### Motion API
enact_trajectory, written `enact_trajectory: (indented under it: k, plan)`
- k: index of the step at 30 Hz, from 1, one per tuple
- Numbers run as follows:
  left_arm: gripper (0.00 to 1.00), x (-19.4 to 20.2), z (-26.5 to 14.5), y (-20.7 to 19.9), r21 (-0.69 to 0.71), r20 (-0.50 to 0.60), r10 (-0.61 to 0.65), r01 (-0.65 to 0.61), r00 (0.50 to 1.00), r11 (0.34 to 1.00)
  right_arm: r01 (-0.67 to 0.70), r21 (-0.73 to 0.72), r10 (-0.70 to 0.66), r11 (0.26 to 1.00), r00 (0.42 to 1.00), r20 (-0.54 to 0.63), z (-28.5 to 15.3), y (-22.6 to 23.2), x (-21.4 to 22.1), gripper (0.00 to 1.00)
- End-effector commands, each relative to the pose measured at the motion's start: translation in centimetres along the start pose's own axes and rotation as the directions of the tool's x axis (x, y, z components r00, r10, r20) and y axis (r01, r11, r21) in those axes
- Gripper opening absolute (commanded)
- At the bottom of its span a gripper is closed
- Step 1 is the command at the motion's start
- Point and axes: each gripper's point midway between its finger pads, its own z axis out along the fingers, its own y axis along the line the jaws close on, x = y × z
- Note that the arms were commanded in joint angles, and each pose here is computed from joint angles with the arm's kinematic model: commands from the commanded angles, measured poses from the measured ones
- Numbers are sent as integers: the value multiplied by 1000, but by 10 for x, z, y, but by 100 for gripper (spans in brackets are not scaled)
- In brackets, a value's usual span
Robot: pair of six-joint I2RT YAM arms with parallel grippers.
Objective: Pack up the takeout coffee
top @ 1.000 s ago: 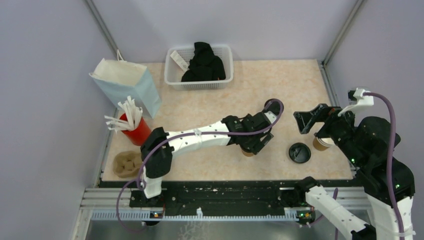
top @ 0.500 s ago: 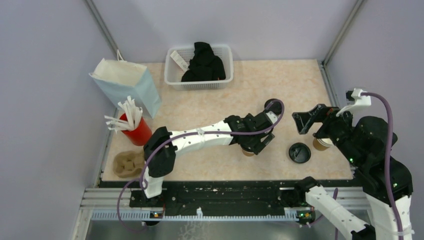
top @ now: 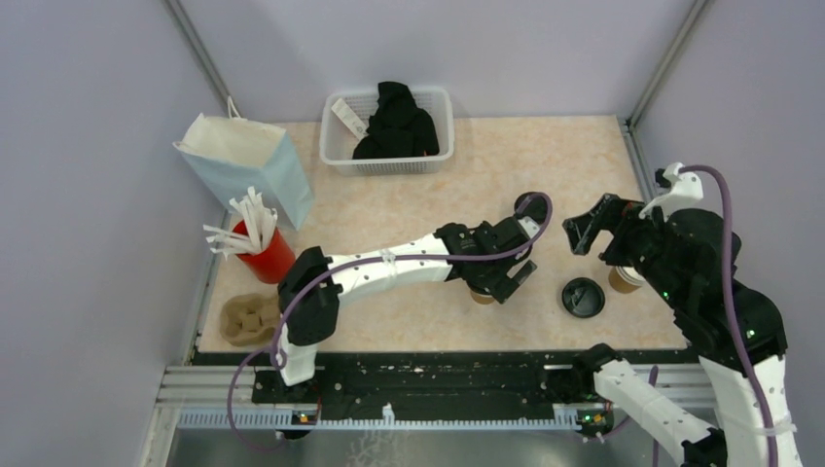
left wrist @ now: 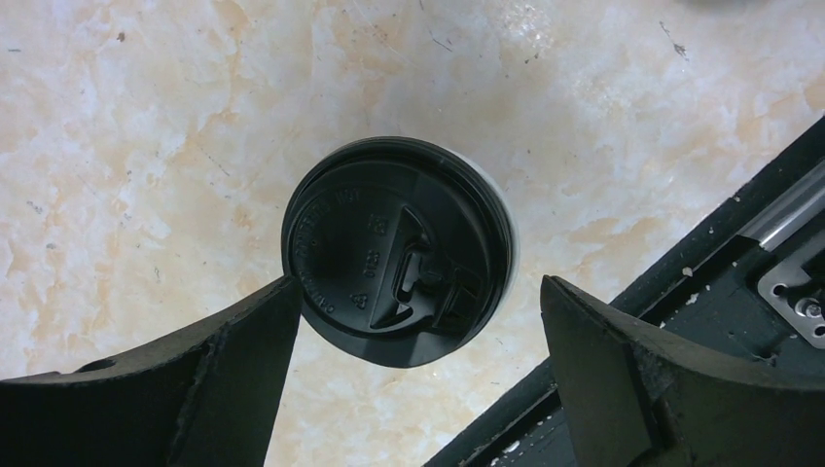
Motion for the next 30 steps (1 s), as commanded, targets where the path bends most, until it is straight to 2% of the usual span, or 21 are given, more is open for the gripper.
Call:
enact_trajectory:
  k: [1, 4, 7, 9, 11, 13, 15, 18, 23, 25, 30]
  plan:
    - [98, -36, -48, -6, 60, 116, -55, 48, 992, 997, -25, 242, 54, 970, 992, -112, 14, -36, 22, 99]
    - [98, -43, -74, 0, 70, 148, -90, 81, 985, 994, 32, 375, 66, 926, 967, -246, 24, -56, 48, 99]
    - [98, -38, -96, 16, 101, 148, -172, 158, 974, 982, 31, 367, 95, 930, 943, -319, 42, -56, 64, 99]
    - [98, -30, -107, 33, 140, 139, -251, 232, 958, 963, -41, 344, 172, 938, 917, -360, 57, -59, 76, 99]
    - [98, -19, -110, 54, 203, 105, -347, 322, 932, 925, -151, 226, 243, 962, 849, -469, 75, -44, 104, 99]
    - [97, -14, -112, 72, 307, 62, -453, 415, 889, 857, -242, 123, 269, 962, 787, -555, 89, -25, 124, 99]
    - [93, -14, -112, 84, 405, 1, -538, 491, 843, 771, -346, 51, 298, 937, 714, -634, 99, -7, 143, 98]
    - [89, -22, -106, 84, 513, -43, -565, 504, 824, 695, -494, 30, 356, 869, 582, -731, 106, 15, 172, 90]
    - [79, -26, -71, 87, 553, -144, -598, 565, 789, 612, -566, 81, 417, 821, 496, -762, 114, 30, 204, 80]
    - [75, -30, -60, 87, 554, -173, -597, 578, 783, 598, -589, 105, 438, 801, 457, -774, 115, 35, 218, 78]
    - [72, -31, -43, 82, 580, -204, -595, 586, 778, 566, -568, 184, 484, 802, 439, -757, 119, 30, 238, 73]
